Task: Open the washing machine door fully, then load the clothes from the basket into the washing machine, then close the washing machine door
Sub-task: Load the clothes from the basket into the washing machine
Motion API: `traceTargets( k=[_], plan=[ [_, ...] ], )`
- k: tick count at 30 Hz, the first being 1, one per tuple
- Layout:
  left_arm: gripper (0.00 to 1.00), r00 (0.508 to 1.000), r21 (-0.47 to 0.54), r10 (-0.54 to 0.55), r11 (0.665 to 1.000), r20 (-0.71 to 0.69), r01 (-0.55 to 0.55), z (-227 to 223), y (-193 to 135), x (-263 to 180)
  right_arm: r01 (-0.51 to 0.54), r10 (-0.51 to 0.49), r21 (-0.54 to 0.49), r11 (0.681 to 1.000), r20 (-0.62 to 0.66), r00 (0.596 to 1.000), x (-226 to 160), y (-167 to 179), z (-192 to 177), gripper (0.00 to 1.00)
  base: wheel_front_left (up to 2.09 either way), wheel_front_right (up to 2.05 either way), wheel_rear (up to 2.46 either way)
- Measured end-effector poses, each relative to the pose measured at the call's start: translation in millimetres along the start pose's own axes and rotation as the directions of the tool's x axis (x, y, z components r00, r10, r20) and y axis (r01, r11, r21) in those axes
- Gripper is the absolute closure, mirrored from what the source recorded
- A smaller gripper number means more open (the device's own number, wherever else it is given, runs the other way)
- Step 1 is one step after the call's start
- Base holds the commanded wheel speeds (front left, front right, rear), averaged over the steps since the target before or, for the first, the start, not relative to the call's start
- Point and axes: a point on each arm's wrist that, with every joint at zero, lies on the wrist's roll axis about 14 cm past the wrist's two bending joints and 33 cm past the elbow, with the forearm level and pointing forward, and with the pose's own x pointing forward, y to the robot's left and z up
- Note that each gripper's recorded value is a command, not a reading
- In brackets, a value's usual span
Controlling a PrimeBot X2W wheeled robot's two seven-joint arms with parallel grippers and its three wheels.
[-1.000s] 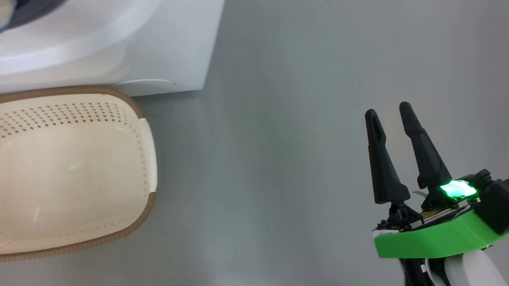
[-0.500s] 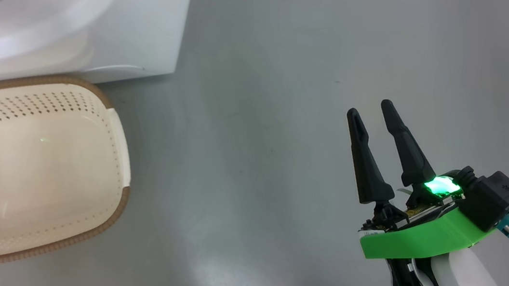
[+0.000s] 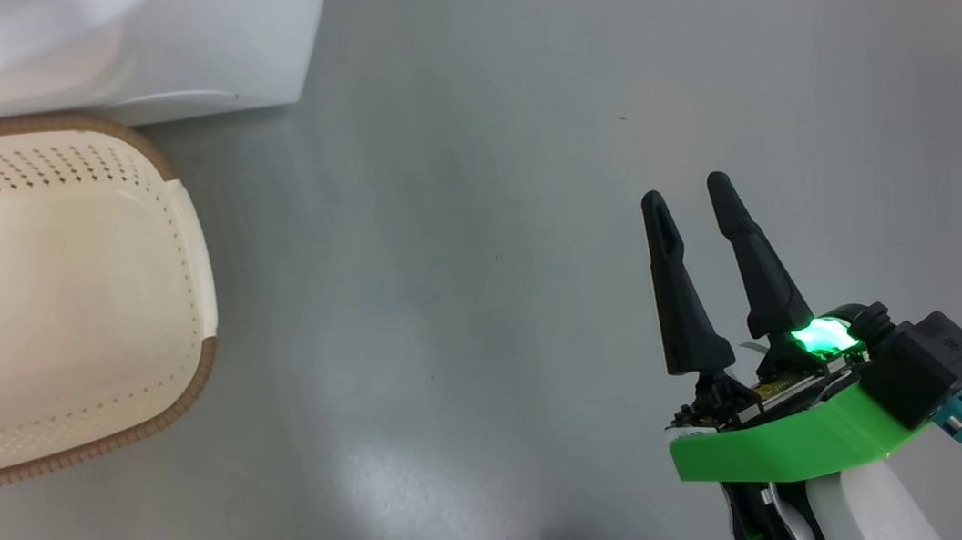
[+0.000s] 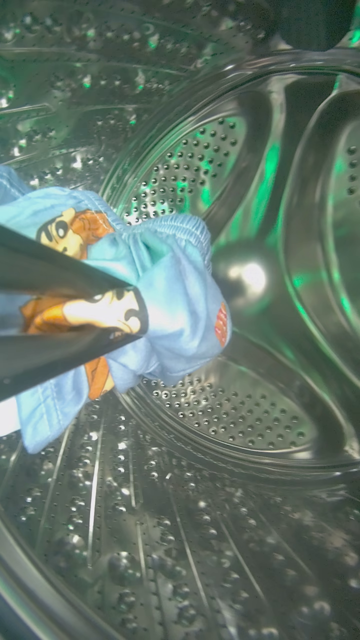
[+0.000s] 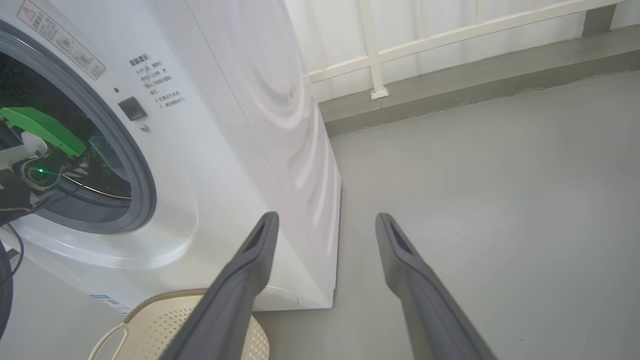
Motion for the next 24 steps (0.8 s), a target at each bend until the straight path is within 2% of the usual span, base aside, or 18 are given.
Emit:
traceTargets(
  k=[7, 10, 11, 12, 24],
  plan=[
    [1.0, 0.995, 0.006, 0.004, 1.0, -0.097, -0.004, -40.7, 1.4, -10.8, 0.004, -0.004, -0.002, 1.0, -0.008, 1.0, 1.0, -2.0, -3.3, 0.0, 0.0, 0.0, 0.0],
    [0.53, 0.99, 0.017, 0.005, 1.0, -0.139, -0.003, -52.3, 2.8, -15.2, 0.003, -0.003, -0.002, 1.0, -0.007, 1.0, 1.1, -1.5, -2.8, 0.0, 0.0, 0.0, 0.0],
    [0.47, 0.988, 0.018, 0.001, 1.0, -0.152, 0.002, -55.9, 2.5, -16.8, 0.002, -0.002, -0.002, 1.0, -0.006, 1.0, 1.1, -1.3, -2.5, 0.0, 0.0, 0.0, 0.0],
    [0.0, 0.987, 0.022, 0.0, 1.0, -0.163, 0.004, -58.5, 2.7, -18.1, 0.002, -0.002, -0.002, 1.0, -0.005, 1.0, 1.1, -1.1, -2.1, 0.0, 0.0, 0.0, 0.0],
    [0.0, 0.972, 0.068, -0.006, 0.997, -0.235, 0.022, -62.3, 6.6, -20.5, -0.018, 0.018, 0.002, 1.0, 0.008, 1.0, 4.7, 4.6, 1.6, 0.0, 0.0, 0.0, 0.0]
  ],
)
